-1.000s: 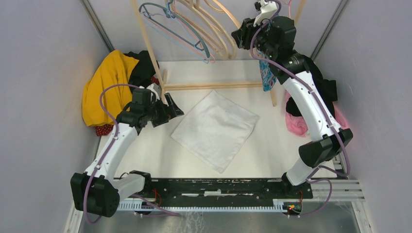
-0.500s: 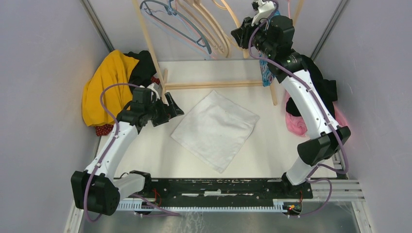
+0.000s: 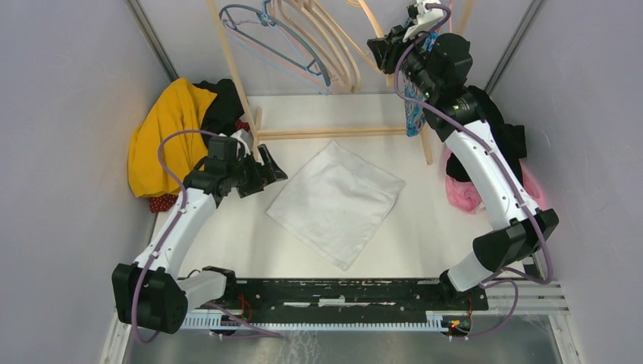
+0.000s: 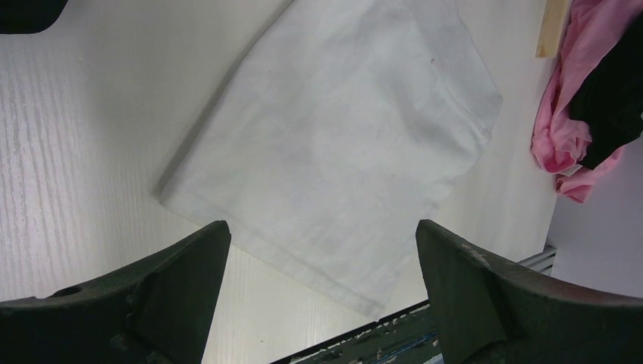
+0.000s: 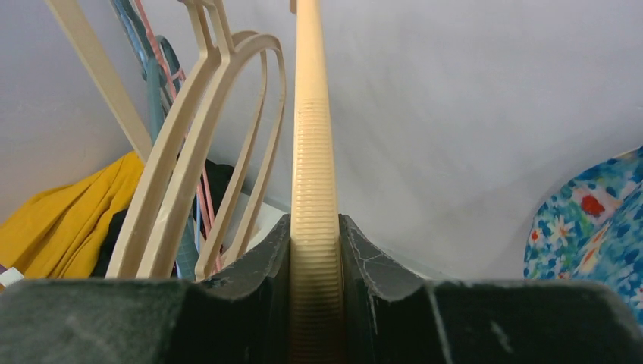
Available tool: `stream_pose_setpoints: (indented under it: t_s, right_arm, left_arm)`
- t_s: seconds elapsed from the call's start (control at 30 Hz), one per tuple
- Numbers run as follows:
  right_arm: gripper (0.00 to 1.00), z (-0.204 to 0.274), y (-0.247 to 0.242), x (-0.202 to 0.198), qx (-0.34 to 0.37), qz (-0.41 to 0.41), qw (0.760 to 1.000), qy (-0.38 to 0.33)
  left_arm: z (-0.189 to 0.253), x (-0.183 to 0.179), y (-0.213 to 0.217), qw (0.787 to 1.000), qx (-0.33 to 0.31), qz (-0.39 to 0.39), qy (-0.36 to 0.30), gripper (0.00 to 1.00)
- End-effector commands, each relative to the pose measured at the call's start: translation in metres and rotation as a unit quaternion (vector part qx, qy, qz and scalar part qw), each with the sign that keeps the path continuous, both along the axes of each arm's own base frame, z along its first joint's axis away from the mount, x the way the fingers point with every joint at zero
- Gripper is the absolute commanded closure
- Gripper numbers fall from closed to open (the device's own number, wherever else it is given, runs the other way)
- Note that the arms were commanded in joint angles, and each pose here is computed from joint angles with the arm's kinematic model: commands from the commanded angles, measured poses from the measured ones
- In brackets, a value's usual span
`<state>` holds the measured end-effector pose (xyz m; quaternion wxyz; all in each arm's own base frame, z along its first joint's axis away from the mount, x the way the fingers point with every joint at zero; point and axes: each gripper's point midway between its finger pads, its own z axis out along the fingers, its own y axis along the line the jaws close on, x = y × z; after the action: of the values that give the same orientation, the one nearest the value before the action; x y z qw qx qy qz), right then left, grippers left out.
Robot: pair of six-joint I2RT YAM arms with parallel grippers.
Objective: Place the skirt on the hanger
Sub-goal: Pick up the hanger from the clothesline.
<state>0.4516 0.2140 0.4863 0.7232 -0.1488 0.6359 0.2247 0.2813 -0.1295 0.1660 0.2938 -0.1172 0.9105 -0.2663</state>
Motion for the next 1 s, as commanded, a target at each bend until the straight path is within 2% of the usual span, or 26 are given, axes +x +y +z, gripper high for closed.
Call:
stream_pose_setpoints:
  t_s: [0.0,0.3,0.57,0.97]
  right_arm:
    - [0.98,0.074,-0.013,-0.028,0.037,-0.003,0.993,-0.108]
    - [0.98,0.035,-0.028,-0.044,-0.011,-0.024,0.999,-0.036]
    - [0.98,-0.011,-0.035,-0.063,-0.025,-0.023,0.999,0.009]
    - [0.98,-0.106,-0.068,-0.138,-0.041,-0.03,0.994,0.093]
  left_arm:
    - [0.02,0.01,-0.007,0.999,-0.006,-0.027,-0.038,0.02]
    - [0.018,0.01,-0.009,0.999,-0.01,-0.028,-0.036,0.02]
    - [0.022,0.009,-0.009,0.999,-0.012,-0.029,-0.041,0.02]
    - [0.014,0.004,-0.01,0.999,-0.014,-0.037,-0.033,0.02]
